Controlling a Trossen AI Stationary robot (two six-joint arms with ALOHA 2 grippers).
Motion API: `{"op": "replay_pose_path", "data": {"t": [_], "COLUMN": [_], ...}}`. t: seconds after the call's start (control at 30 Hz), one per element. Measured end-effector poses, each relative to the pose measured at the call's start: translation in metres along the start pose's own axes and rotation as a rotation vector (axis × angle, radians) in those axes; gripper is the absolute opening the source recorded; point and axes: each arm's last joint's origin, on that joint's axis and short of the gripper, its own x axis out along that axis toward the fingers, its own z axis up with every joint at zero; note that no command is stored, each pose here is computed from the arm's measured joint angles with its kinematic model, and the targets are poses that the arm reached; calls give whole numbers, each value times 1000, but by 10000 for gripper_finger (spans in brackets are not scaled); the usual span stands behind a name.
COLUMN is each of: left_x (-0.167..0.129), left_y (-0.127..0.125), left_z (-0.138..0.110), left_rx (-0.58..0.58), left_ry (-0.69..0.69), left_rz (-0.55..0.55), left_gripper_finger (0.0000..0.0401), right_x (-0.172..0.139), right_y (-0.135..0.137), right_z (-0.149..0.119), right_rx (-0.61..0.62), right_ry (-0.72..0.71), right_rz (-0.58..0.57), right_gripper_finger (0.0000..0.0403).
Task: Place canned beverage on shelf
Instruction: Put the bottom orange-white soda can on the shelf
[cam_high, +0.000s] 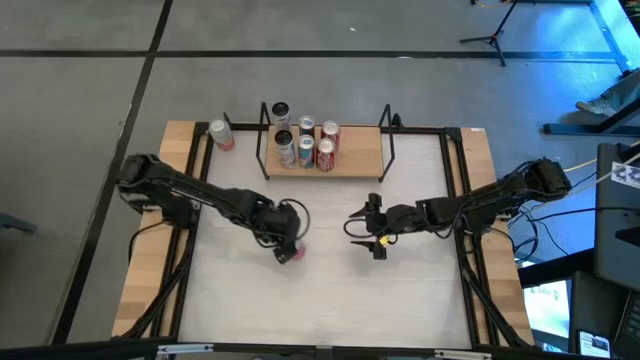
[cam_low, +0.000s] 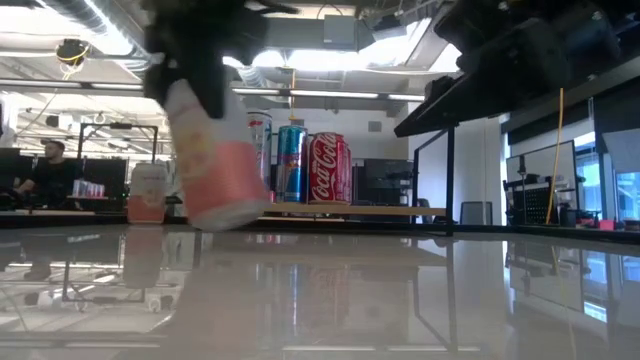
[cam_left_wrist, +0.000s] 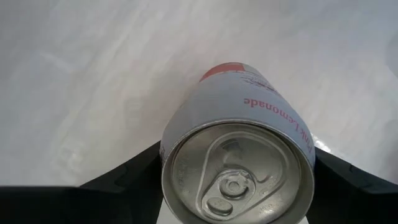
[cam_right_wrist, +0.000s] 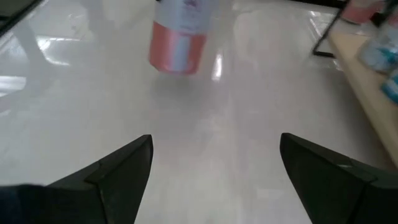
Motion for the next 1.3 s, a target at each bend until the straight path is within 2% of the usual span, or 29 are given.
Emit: {"op": "replay_pose_path", "data": {"t": [0.37,0.63,0.87,1.03,1.3], "left_x": [33,47,39,38,35], "left_y": [-47,-63,-68,-67,-59], "left_z": [41,59,60,59,52], "left_rx": [179,220,246,250,238], "left_ry": [3,-24,-5,17,104], "left_rz": [13,12,10,16,84], "left_gripper_finger": [272,272,300,274,275], "right_x": [-5,1,1,1,1], "right_y": [23,24,24,24,24], "right_z": [-5,-11,-8,-8,-8], "right_rx": [-11,26,27,19,18], "right_ry": [44,76,51,50,51], "right_rz": [4,-4,-5,-4,-5], "right_gripper_finger": [346,346,346,346,346]}}
